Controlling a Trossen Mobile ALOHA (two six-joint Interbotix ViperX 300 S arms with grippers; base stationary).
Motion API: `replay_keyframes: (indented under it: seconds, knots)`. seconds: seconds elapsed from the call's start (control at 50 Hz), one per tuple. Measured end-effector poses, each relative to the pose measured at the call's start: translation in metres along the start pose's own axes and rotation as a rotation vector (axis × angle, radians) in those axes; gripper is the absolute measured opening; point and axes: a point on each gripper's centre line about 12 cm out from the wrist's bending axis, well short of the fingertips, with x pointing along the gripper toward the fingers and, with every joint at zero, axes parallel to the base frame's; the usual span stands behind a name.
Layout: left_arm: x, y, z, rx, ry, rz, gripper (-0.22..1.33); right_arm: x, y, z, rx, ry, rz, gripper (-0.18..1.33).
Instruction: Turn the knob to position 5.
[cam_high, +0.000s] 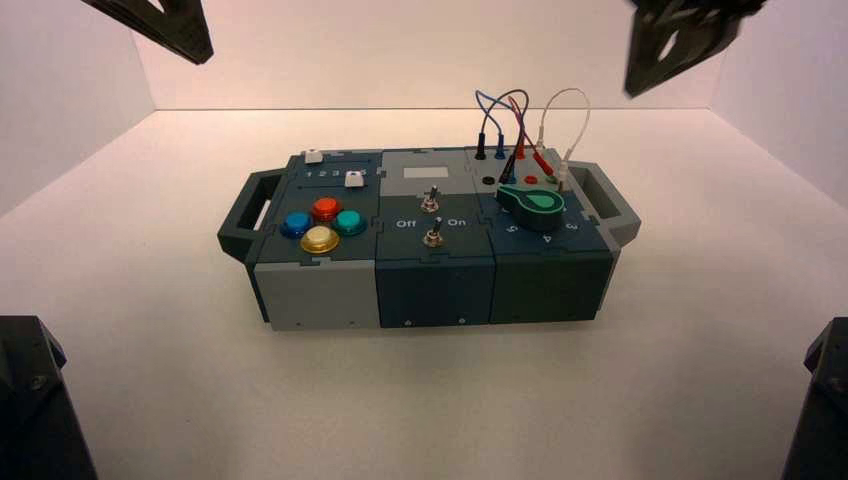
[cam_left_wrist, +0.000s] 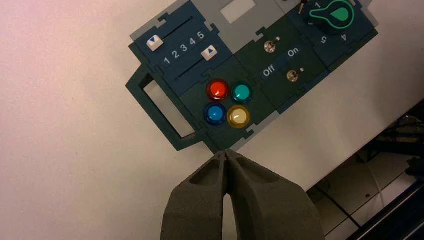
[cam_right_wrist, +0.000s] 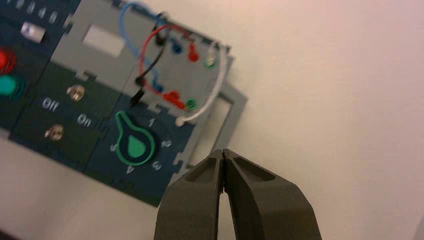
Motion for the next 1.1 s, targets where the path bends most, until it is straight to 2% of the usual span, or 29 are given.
replay_keyframes:
  seconds: [0.22,0.46,0.6,0.9,1.1]
  knots:
    - [0.008,-0.002,0.001,0.009,0.028,-0.004,-0.16,0.027,0.016,0.004,-0.109,0.129,0.034,-0.14]
    - [0.010,-0.004,0.002,0.021,0.035,-0.010,-0.16,0.045,0.022,0.014,-0.169,0.191,0.044,-0.14]
    - [0.009,-0.004,0.002,0.021,0.031,-0.010,-0.16,0.055,0.029,0.021,-0.220,0.212,0.045,-0.14]
    - [0.008,-0.005,0.002,0.023,0.025,-0.011,-0.16,0.067,0.044,0.028,-0.291,0.249,0.060,-0.14]
    - [0.008,-0.004,0.002,0.021,0.023,-0.010,-0.16,0.073,0.049,0.030,-0.308,0.265,0.066,-0.14]
